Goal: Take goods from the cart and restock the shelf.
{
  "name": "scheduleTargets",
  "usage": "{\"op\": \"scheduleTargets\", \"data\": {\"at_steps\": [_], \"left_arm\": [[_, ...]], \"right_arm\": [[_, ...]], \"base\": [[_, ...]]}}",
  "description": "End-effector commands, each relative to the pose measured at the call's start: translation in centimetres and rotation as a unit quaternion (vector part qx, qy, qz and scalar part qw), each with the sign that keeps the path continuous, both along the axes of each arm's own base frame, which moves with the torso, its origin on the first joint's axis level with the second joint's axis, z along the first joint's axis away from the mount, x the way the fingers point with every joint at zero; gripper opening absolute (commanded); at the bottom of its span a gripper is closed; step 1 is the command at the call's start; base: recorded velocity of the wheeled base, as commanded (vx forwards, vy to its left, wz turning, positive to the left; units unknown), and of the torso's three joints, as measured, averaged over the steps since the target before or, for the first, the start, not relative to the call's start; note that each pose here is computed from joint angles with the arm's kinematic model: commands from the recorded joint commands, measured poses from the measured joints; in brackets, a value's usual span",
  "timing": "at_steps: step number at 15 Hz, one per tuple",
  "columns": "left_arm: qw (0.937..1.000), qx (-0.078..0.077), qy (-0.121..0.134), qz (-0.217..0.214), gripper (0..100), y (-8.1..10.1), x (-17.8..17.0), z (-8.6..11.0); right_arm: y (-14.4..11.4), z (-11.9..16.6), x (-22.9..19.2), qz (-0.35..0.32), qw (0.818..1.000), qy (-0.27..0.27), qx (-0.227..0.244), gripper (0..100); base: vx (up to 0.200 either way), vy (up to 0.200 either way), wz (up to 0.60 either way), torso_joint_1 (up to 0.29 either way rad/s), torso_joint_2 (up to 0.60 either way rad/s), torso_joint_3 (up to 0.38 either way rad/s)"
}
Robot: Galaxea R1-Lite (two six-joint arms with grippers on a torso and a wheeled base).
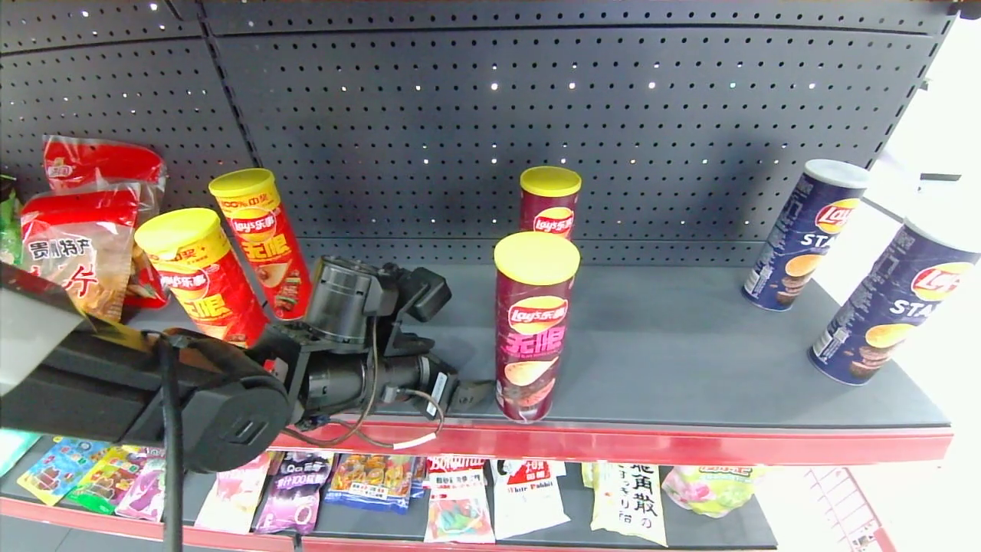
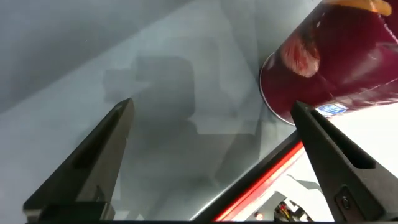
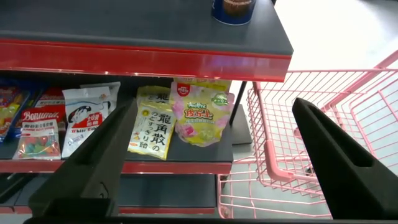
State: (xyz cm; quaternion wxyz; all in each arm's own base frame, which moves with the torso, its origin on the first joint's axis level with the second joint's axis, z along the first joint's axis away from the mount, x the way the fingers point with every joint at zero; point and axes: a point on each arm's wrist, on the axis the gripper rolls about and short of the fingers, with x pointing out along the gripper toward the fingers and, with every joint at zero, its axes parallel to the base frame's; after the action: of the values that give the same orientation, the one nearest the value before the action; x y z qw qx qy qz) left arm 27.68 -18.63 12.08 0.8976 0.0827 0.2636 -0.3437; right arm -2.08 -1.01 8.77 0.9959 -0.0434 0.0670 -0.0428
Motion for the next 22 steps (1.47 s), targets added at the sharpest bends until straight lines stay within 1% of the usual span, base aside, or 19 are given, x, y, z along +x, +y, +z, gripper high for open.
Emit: {"op": "scheduleTargets", "data": {"at_steps": [1, 6, 11, 13, 14, 15, 16, 17, 18, 19, 20, 21, 22], "left_arm": [[1.0000, -0.002, -0.002, -0.002, 100, -0.4, 0.3, 0.0], [1.0000, -0.005, -0.007, -0.002, 100, -0.6, 0.7, 0.2], [1.0000, -0.003, -0.005, -0.003, 100, -0.6, 0.4, 0.1], [1.0000, 0.002, -0.001, 0.000, 100, -0.2, -0.1, 0.0], [1.0000, 0.004, -0.002, 0.005, 100, 0.5, -0.9, 0.3], [0.9999, 0.007, 0.000, 0.009, 100, 1.8, -2.6, 0.6], [0.9999, 0.005, -0.001, 0.012, 100, 2.5, -3.4, 0.9], [0.9998, 0.000, -0.012, 0.016, 100, 4.4, -5.9, 1.9], [0.9995, -0.004, -0.021, 0.024, 100, 5.7, -7.3, 2.5], [0.9985, -0.012, -0.038, 0.038, 100, 7.8, -9.8, 3.2], [0.9967, -0.024, -0.057, 0.052, 100, 9.9, -12.3, 3.8], [0.9945, -0.032, -0.075, 0.067, 100, 11.8, -14.9, 4.5], [0.9920, -0.039, -0.086, 0.083, 100, 13.5, -17.3, 5.2]], "right_arm": [[0.0, 0.0, 0.1, -0.001, 1.000, 0.003, 0.002, 100], [0.0, 0.0, 0.1, -0.001, 1.000, 0.003, 0.002, 100], [0.0, 0.0, 0.1, -0.001, 1.000, 0.003, 0.003, 100], [0.0, 0.0, 0.1, -0.001, 1.000, 0.002, 0.004, 100], [0.0, 0.0, 0.1, -0.001, 1.000, 0.002, 0.005, 100], [0.0, 0.0, 0.1, -0.001, 1.000, 0.002, 0.006, 100], [0.0, 0.0, 0.1, -0.001, 1.000, 0.002, 0.007, 100], [0.0, 0.0, 0.1, 0.000, 1.000, 0.003, 0.007, 100], [0.0, 0.0, 0.1, 0.001, 1.000, 0.003, 0.007, 100], [0.0, 0.0, 0.1, 0.001, 1.000, 0.002, 0.006, 100], [0.0, 0.0, 0.1, 0.005, 1.000, 0.003, 0.007, 100], [0.1, 0.0, 0.1, 0.015, 1.000, 0.003, 0.013, 100], [0.1, 0.0, 0.1, 0.016, 1.000, 0.003, 0.024, 100]], "base": [[0.000, 0.000, 0.00, 0.000, 0.00, 0.000], [0.000, 0.000, 0.00, 0.000, 0.00, 0.000], [0.000, 0.000, 0.00, 0.000, 0.00, 0.000], [0.000, 0.000, 0.00, 0.000, 0.00, 0.000], [0.000, 0.000, 0.00, 0.000, 0.00, 0.000], [0.000, 0.000, 0.00, 0.000, 0.00, 0.000], [0.000, 0.000, 0.00, 0.000, 0.00, 0.000], [0.000, 0.000, 0.00, 0.000, 0.00, 0.000], [0.000, 0.000, 0.00, 0.000, 0.00, 0.000], [0.000, 0.000, 0.00, 0.000, 0.00, 0.000], [0.000, 0.000, 0.00, 0.000, 0.00, 0.000], [0.000, 0.000, 0.00, 0.000, 0.00, 0.000], [0.000, 0.000, 0.00, 0.000, 0.00, 0.000]]}}
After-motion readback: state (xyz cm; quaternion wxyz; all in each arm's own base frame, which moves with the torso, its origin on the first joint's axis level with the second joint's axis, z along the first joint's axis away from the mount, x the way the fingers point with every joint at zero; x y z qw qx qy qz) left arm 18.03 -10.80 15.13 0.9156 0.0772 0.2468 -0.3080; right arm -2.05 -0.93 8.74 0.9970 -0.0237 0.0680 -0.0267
